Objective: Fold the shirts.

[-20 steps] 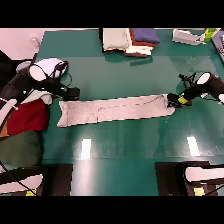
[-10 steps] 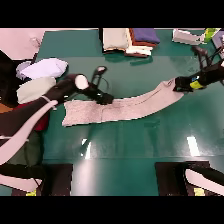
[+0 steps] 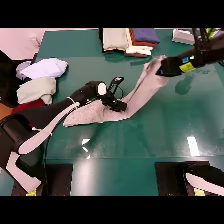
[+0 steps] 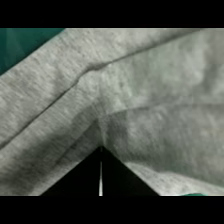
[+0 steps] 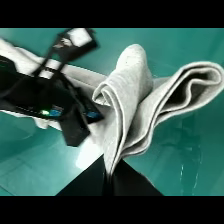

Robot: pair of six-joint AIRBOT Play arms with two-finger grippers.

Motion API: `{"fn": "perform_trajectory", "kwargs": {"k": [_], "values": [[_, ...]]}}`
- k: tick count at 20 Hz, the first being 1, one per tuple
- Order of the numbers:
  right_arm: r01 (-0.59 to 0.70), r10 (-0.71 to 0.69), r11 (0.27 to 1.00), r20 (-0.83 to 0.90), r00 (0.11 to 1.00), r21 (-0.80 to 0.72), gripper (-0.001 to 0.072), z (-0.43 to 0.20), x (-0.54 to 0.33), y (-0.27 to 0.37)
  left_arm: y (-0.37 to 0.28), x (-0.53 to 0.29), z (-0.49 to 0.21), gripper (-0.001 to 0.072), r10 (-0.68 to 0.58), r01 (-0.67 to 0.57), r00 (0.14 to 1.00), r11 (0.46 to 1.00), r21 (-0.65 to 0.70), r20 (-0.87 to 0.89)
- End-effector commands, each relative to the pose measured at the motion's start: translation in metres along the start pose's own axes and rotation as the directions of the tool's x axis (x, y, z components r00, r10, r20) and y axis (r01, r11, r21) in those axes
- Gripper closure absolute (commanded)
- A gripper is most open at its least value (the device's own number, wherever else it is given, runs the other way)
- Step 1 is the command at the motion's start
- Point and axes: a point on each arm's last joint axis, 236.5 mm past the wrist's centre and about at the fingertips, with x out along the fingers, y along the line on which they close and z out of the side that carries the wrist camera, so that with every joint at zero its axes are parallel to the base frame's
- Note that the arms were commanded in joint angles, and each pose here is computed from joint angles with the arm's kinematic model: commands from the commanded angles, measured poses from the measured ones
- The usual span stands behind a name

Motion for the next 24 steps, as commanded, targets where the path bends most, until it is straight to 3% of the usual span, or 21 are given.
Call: {"fn": "perform_trajectory", "kwargs": {"k": [1,7,11,15,16,18,21,24], "values": [[-0.051,0.051,0.997,-0.008,0.999,-0.055,0.0702,0.009,0.007,0.036,0.008,-0.006,0.001,0.0684,0.016,-0.016,1.0,1.0,-0.014,-0.021],[-0.122,0.121,0.986,-0.023,0.992,-0.109,0.0702,0.013,0.041,0.085,0.094,-0.16,0.044,0.0683,0.288,-0.288,0.941,0.957,-0.028,0.176],[-0.211,0.208,0.964,-0.036,0.978,-0.162,0.0702,0.005,0.092,0.152,0.167,-0.315,0.036,0.0682,0.516,-0.499,0.793,0.855,-0.142,0.323],[-0.327,0.329,0.922,-0.027,0.944,-0.206,0.0699,-0.015,0.182,0.241,0.192,-0.424,0.01,0.0682,0.611,-0.539,0.656,0.79,-0.292,0.443],[-0.371,0.376,0.908,-0.013,0.927,-0.194,0.0682,-0.019,0.202,0.262,0.196,-0.437,0.005,0.0682,0.625,-0.54,0.635,0.779,-0.317,0.454],[-0.428,0.443,0.876,0.017,0.896,-0.223,0.0386,-0.024,0.237,0.289,0.199,-0.453,-0.006,0.0682,0.644,-0.542,0.616,0.764,-0.35,0.453],[-0.381,0.379,0.891,-0.058,0.924,-0.247,0.0369,-0.025,0.243,0.267,0.201,-0.449,-0.016,0.0683,0.646,-0.547,0.639,0.763,-0.343,0.418],[-0.207,0.185,0.957,-0.12,0.975,-0.205,0.037,-0.021,0.234,0.175,0.188,-0.437,-0.014,0.0683,0.599,-0.502,0.681,0.801,-0.326,0.422]]}}
